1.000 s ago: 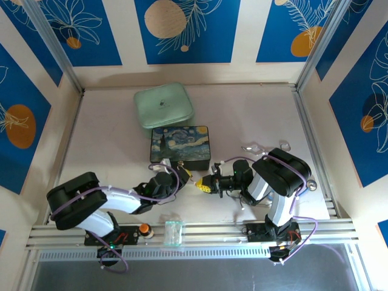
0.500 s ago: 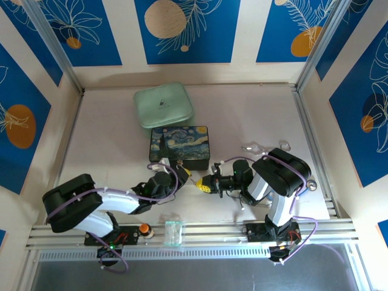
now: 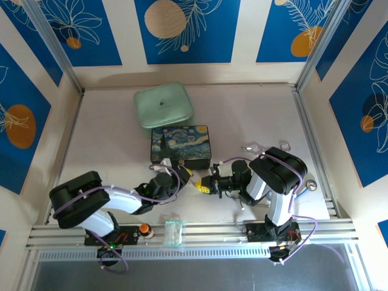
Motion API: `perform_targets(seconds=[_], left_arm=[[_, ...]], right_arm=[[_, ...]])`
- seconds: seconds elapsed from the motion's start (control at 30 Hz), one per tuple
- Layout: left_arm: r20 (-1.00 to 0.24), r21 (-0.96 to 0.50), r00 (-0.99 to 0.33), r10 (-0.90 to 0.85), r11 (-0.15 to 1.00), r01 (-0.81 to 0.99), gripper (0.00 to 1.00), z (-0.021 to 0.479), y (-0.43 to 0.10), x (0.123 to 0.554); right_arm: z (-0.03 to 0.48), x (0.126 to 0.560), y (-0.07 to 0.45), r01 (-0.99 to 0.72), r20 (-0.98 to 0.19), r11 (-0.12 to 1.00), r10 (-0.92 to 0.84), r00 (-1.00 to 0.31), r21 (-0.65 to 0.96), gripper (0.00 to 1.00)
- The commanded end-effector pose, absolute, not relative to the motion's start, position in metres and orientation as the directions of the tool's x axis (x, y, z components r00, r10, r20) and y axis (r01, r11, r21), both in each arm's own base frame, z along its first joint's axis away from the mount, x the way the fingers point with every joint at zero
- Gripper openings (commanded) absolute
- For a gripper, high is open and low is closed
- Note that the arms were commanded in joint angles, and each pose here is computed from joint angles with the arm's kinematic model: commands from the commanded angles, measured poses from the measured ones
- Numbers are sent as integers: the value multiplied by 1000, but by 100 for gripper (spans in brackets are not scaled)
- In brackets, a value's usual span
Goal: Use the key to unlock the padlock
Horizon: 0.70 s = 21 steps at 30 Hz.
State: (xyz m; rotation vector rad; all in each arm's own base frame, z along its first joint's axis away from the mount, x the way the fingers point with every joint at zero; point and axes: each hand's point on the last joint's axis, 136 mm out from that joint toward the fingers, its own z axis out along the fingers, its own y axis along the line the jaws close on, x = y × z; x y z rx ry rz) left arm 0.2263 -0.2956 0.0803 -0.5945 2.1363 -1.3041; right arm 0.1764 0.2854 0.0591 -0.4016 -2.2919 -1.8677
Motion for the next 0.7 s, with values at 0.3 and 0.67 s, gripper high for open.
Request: perform_targets(seconds=[0.3, 0.67], left_arm=[[-274, -933, -707, -652, 359, 30, 0, 112, -296, 231], [-413, -884, -721, -557, 436, 169, 0, 115, -304, 227]], right_arm=[[54, 167, 283, 320, 310, 197, 82, -947, 927, 0], [56, 164, 281, 364, 366, 193, 27, -930, 911, 0]])
